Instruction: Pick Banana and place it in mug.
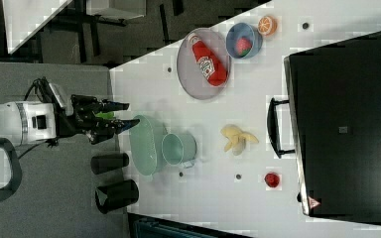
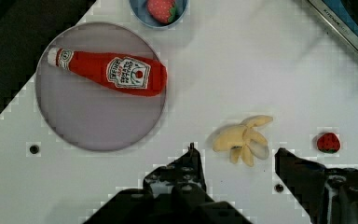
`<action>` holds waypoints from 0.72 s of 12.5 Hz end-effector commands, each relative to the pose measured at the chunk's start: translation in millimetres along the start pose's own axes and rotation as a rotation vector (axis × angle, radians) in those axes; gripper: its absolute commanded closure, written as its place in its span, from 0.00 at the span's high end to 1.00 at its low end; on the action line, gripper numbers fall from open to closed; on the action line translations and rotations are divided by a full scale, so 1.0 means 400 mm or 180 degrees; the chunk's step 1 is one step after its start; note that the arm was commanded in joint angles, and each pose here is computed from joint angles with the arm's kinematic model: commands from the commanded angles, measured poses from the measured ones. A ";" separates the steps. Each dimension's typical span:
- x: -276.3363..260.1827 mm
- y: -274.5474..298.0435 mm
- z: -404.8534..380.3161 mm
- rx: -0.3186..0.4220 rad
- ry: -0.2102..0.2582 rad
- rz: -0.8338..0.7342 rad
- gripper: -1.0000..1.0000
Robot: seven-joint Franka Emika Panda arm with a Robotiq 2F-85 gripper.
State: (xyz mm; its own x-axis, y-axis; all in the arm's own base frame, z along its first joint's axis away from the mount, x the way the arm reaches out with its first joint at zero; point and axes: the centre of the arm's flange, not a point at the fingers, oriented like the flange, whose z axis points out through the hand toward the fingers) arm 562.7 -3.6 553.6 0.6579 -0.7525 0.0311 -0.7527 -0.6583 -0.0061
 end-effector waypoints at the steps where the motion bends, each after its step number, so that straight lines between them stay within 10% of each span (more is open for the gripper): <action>1: -0.122 0.214 -0.120 -0.0050 -0.0119 0.0035 0.74; 3: -0.122 0.215 -0.107 -0.0071 -0.0140 0.0036 0.97; 9: -0.112 0.205 0.143 -0.0293 -0.0372 0.0007 1.00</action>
State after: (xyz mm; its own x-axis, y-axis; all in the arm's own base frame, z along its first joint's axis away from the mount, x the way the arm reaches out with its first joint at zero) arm 475.7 -6.7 560.5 0.6495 -0.7589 0.0476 -0.7594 -0.6506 -0.0113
